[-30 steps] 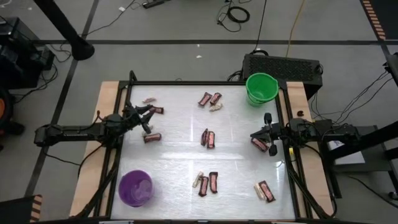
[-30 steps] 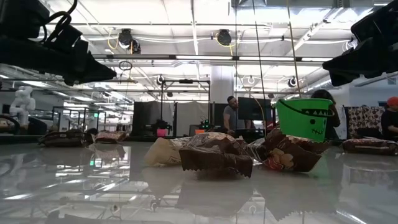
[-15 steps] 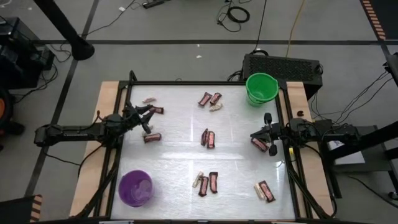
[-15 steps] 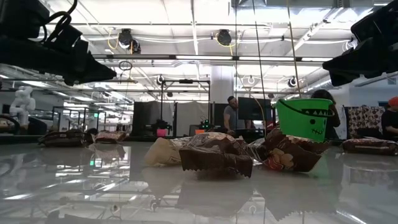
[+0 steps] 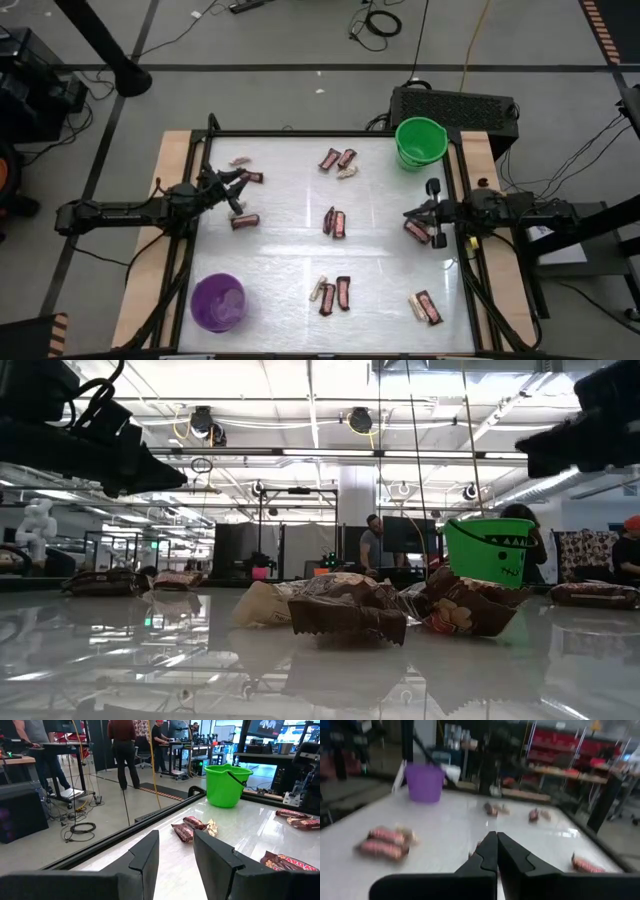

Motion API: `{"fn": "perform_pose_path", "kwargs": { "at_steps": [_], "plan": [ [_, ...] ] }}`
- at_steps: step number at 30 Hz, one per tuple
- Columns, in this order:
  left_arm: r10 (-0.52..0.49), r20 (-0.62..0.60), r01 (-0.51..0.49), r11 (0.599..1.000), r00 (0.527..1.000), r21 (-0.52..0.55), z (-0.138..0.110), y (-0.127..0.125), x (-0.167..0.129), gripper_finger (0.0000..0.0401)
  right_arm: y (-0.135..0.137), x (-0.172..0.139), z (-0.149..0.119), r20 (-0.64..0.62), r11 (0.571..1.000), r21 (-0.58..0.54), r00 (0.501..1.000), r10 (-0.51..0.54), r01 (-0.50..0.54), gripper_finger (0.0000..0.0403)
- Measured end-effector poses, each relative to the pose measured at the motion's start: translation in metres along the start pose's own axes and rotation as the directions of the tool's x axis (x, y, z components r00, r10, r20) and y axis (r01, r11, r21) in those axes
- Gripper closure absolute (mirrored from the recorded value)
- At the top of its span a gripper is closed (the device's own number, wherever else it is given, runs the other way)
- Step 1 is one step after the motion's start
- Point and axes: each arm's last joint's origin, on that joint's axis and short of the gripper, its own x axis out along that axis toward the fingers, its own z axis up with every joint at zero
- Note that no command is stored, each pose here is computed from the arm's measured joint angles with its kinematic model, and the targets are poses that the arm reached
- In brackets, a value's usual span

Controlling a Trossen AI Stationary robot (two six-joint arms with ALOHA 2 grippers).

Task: Sort candy by brand, put in halloween buckets
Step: Put the brown candy bar into the green bucket

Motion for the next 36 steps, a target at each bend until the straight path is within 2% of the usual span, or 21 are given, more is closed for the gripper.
{"fn": "perform_pose_path", "kwargs": {
  "at_steps": [4, 8, 11, 15, 20, 24, 26, 28, 31, 36],
  "plan": [
    [0.000, 0.004, 0.000, 1.000, 1.000, -0.002, 0.000, 0.000, 0.000, 0.0273, -0.001, 0.000, 0.009, 0.089, 0.995, 0.095, 0.996, -0.012, 0.003, 0.0403],
    [-0.001, 0.048, 0.003, 1.000, 0.999, -0.027, 0.005, 0.000, 0.000, 0.0273, -0.002, -0.001, 0.013, 0.132, 0.993, 0.115, 0.991, -0.025, 0.010, 0.0403],
    [-0.001, 0.056, 0.003, 0.999, 0.998, -0.034, 0.006, 0.000, 0.000, 0.0273, -0.005, -0.002, 0.017, 0.165, 0.980, 0.187, 0.981, -0.101, 0.070, 0.0403],
    [-0.002, 0.071, 0.005, 0.999, 0.997, -0.045, 0.008, 0.000, 0.000, 0.0273, -0.004, 0.001, 0.010, 0.090, 0.958, 0.276, 0.990, -0.111, 0.082, 0.0403],
    [0.000, 0.127, 0.009, 0.997, 0.992, -0.073, 0.013, 0.000, -0.001, 0.0273, -0.005, 0.014, -0.003, -0.082, 0.890, 0.409, 0.980, -0.183, 0.201, 0.0391],
    [-0.007, 0.125, 0.019, 0.995, 0.992, -0.096, 0.013, 0.000, -0.001, 0.0273, -0.004, 0.027, -0.015, -0.213, 0.853, 0.455, 0.961, -0.175, 0.256, 0.0367],
    [-0.050, 0.124, 0.061, 0.994, 0.991, -0.088, 0.013, -0.002, -0.001, 0.0273, -0.003, 0.035, -0.018, -0.232, 0.846, 0.466, 0.958, -0.168, 0.261, 0.0352],
    [-0.151, 0.121, 0.160, 0.985, 0.981, -0.066, 0.013, -0.005, -0.001, 0.0273, -0.001, 0.043, -0.018, -0.218, 0.849, 0.469, 0.964, -0.155, 0.242, 0.0336],
    [-0.313, 0.112, 0.316, 0.949, 0.943, -0.013, 0.013, -0.010, -0.001, 0.0273, 0.005, 0.056, -0.014, -0.173, 0.873, 0.451, 0.978, -0.120, 0.187, 0.0311],
    [-0.349, 0.075, 0.344, 0.936, 0.934, 0.073, 0.023, -0.016, 0.006, 0.0273, 0.017, 0.092, 0.005, -0.232, 0.910, 0.388, 0.971, -0.058, 0.148, 0.0280]
  ]
}}
